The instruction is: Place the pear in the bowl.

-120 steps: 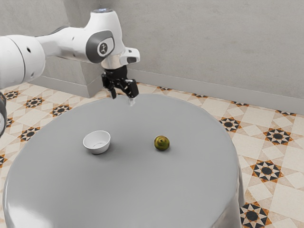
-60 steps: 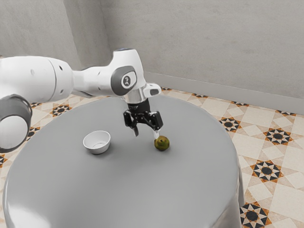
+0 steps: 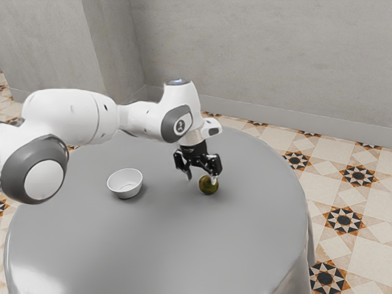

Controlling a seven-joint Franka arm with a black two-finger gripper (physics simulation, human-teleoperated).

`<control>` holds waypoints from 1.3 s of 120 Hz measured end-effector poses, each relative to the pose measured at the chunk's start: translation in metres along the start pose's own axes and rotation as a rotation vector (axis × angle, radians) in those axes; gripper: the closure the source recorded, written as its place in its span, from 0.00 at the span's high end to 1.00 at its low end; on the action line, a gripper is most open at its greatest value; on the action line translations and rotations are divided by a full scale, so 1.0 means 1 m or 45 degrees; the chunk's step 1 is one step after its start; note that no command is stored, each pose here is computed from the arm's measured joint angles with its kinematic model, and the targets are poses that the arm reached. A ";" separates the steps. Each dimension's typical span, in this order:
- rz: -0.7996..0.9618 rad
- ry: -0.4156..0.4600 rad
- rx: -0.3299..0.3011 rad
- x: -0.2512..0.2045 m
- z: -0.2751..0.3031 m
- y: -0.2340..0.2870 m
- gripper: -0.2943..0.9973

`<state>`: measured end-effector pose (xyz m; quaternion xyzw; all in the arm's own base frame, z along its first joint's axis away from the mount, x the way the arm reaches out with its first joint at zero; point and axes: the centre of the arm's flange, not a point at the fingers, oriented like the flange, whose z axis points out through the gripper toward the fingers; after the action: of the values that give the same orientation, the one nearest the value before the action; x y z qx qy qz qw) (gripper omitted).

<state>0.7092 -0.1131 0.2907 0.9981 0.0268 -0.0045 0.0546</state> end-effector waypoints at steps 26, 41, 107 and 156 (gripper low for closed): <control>-0.001 0.070 -0.007 0.006 0.011 0.009 0.71; -0.017 0.094 -0.007 0.008 0.012 0.005 0.69; -0.052 0.107 -0.005 0.016 0.032 0.001 0.59; -0.070 0.056 -0.003 0.012 0.036 -0.001 0.57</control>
<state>0.7209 -0.1156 0.2547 0.9968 0.0555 0.0160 0.0551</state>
